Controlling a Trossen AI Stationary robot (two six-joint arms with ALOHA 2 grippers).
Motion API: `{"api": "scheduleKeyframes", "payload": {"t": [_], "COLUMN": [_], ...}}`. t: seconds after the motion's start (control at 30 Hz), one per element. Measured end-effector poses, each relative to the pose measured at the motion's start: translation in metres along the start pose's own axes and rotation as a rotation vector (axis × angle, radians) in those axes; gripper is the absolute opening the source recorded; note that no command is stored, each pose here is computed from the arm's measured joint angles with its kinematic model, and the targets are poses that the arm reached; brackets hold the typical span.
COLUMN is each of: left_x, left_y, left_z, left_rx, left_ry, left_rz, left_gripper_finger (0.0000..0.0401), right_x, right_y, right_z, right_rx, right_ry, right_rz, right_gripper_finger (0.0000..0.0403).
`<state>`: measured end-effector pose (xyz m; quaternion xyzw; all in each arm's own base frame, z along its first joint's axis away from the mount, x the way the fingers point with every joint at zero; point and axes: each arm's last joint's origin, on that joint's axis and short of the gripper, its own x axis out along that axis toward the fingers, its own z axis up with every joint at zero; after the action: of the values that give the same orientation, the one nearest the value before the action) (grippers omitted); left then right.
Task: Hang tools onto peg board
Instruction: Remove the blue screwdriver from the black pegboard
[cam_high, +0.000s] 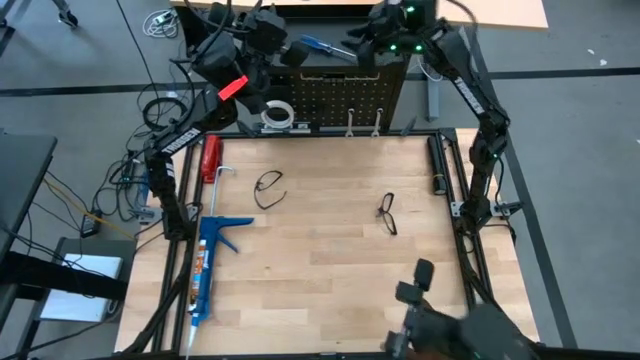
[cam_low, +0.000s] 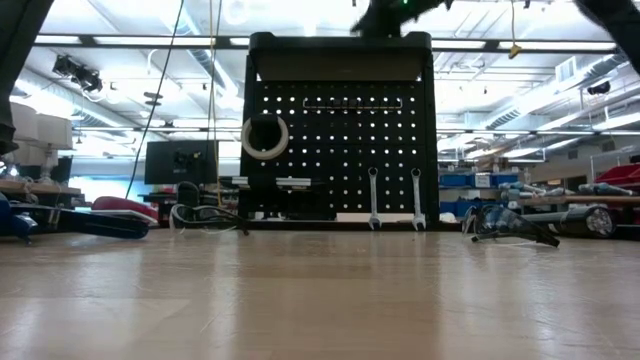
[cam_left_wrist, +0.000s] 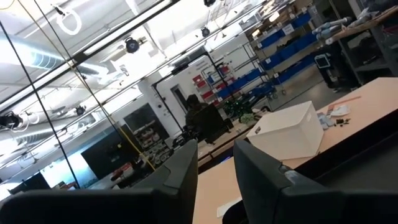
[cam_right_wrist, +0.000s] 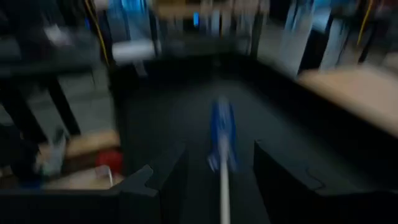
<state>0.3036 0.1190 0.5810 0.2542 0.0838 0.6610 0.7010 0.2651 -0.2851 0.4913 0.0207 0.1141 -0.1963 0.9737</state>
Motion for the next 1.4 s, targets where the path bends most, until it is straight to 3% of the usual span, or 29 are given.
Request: {"api": "scheduleKeyframes", "payload": {"t": [0.13,0.4,0.53,1.07,1.4], "left_x": [0.0,-0.001,-0.002,-0.011,-0.012], "left_y": [0.002,0.002,0.001,-0.002,-0.002], "left_z": [0.0,0.001,0.002,0.006,0.006], "left_rx": [-0.002,-0.003,-0.005,-0.011,0.041], "left_ry": [0.0,-0.013,-0.029,-0.046,-0.052], "left_rz": [0.002,-0.008,-0.023,-0.05,-0.055], "left_gripper_finger": [0.011,0.011,0.011,0.011,0.011], "right_x": [-0.029,-0.039,-0.023,-0.019,0.0], "right_y": [0.017,0.032,0.026,0.02,0.009], "right_z": [0.023,0.006,-0.011,-0.011,-0.018], "right_rx": [0.009,0.043,0.083,0.049,0.132], "right_ry": [-0.094,0.136,0.246,0.237,0.192], "right_rz": [0.005,-0.09,-0.098,-0.143,-0.011], "right_gripper_finger": [0.0183,0.0175,0.0171,0.0169,0.0169]}}
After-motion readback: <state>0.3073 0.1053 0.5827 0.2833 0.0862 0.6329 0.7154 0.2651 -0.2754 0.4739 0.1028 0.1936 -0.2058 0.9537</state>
